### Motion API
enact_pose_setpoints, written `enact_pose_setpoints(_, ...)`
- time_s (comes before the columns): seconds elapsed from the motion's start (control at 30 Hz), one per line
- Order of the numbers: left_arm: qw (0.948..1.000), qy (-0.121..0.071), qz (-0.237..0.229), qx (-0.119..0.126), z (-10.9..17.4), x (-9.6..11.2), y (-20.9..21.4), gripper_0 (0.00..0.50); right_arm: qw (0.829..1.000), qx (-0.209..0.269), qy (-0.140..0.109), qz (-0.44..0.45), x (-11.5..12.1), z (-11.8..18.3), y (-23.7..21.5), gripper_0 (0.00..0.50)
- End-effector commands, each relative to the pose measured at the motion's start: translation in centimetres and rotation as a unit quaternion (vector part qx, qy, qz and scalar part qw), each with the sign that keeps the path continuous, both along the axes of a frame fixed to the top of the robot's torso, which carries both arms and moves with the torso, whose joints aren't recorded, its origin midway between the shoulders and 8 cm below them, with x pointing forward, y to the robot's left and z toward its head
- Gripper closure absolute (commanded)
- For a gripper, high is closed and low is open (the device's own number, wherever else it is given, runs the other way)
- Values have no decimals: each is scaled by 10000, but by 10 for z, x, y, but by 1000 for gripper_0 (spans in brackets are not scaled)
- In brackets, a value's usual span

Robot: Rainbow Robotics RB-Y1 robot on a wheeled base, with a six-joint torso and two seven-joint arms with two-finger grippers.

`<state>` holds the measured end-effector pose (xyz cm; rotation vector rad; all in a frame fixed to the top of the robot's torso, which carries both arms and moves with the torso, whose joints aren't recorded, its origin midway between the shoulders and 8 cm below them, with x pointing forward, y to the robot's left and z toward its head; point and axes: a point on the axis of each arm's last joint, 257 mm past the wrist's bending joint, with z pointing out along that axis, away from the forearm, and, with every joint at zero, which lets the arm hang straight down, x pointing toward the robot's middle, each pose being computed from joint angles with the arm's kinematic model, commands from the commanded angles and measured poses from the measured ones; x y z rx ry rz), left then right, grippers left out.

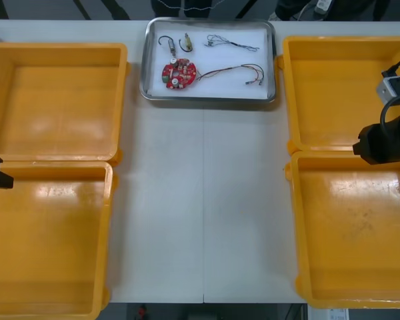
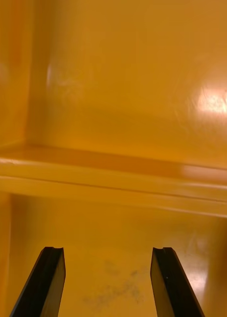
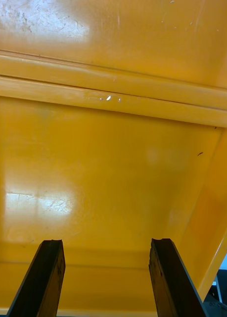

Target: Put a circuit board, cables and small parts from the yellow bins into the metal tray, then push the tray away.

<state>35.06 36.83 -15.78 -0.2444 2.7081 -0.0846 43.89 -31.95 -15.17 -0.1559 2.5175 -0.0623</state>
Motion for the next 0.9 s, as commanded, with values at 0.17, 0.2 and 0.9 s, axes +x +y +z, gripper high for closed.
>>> enact_pose_setpoints(0.17, 9989, -108, -257, 377, 14, -4, 13, 0, 9990, -117, 61, -426, -22, -3, -42, 0)
enact_pose_setpoints(0.2, 9989, -108, -257, 377, 14, -4, 13, 0, 9989, -96, 70, -453, -23, -4, -43, 0)
enact_pose_setpoints(0.9, 9989, -108, -257, 377, 14, -4, 13, 0, 9981, -27, 111, -599, -30, -7, -55, 0)
